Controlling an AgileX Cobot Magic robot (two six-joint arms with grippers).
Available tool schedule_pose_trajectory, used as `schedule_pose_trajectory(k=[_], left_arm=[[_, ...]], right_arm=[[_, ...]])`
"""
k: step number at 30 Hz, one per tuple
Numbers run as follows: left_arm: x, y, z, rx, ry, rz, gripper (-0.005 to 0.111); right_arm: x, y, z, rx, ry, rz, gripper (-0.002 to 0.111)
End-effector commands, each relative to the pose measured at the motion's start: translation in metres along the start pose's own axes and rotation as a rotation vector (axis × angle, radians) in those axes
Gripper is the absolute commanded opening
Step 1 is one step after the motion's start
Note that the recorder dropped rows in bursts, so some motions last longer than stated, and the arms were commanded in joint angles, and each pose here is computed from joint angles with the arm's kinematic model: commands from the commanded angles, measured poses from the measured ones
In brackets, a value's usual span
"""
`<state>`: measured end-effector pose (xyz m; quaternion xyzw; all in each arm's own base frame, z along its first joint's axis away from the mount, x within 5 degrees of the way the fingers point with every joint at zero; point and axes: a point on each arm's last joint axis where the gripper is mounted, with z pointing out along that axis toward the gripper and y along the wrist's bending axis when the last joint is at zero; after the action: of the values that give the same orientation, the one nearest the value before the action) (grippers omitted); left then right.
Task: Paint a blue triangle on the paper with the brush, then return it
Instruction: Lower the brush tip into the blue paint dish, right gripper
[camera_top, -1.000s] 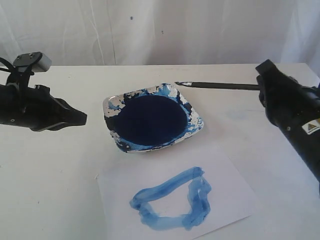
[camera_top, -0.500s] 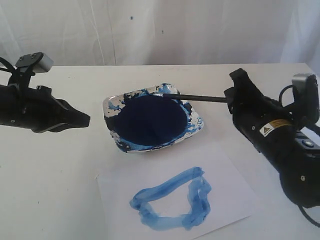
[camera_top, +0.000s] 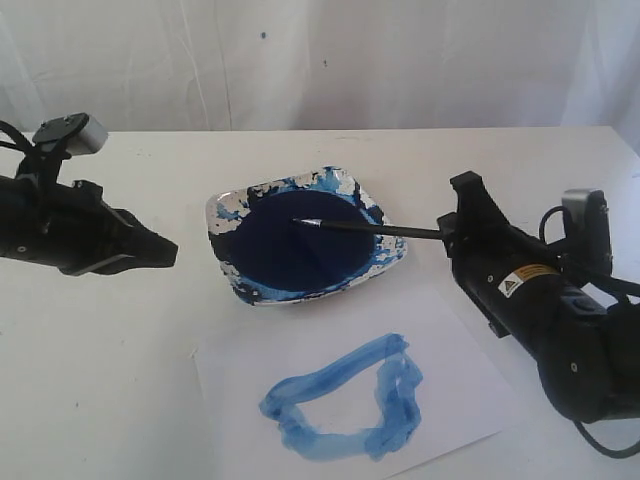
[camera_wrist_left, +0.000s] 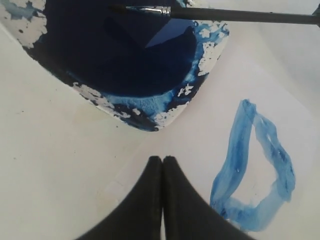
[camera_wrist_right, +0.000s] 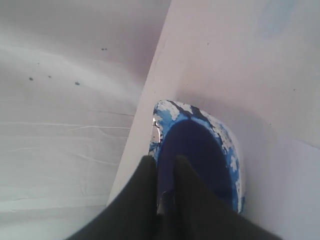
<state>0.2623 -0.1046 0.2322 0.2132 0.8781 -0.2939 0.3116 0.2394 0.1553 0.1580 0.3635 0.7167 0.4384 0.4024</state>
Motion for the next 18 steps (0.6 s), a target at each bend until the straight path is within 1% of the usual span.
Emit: schedule_pose_trajectory(k=[1, 7, 18], left_arm=[[0.005, -0.0003, -0.0022, -0.009, 0.044, -0.013, 0.0], [0.0057, 0.0002, -0.0022, -0.015, 0.052, -0.021, 0.0], [0.0072, 0.0004, -0.0023, -0.017, 0.069, -0.003, 0.0]], right_arm=[[-0.0015, -0.0036, 0.0036, -0.001, -0.009, 0.034, 0.0], [0.0001, -0.006, 0.0085, -0.004, -0.013, 0.083, 0.0], [0.0018, -0.0091, 0.0132, 0.005, -0.015, 0.117, 0.0]])
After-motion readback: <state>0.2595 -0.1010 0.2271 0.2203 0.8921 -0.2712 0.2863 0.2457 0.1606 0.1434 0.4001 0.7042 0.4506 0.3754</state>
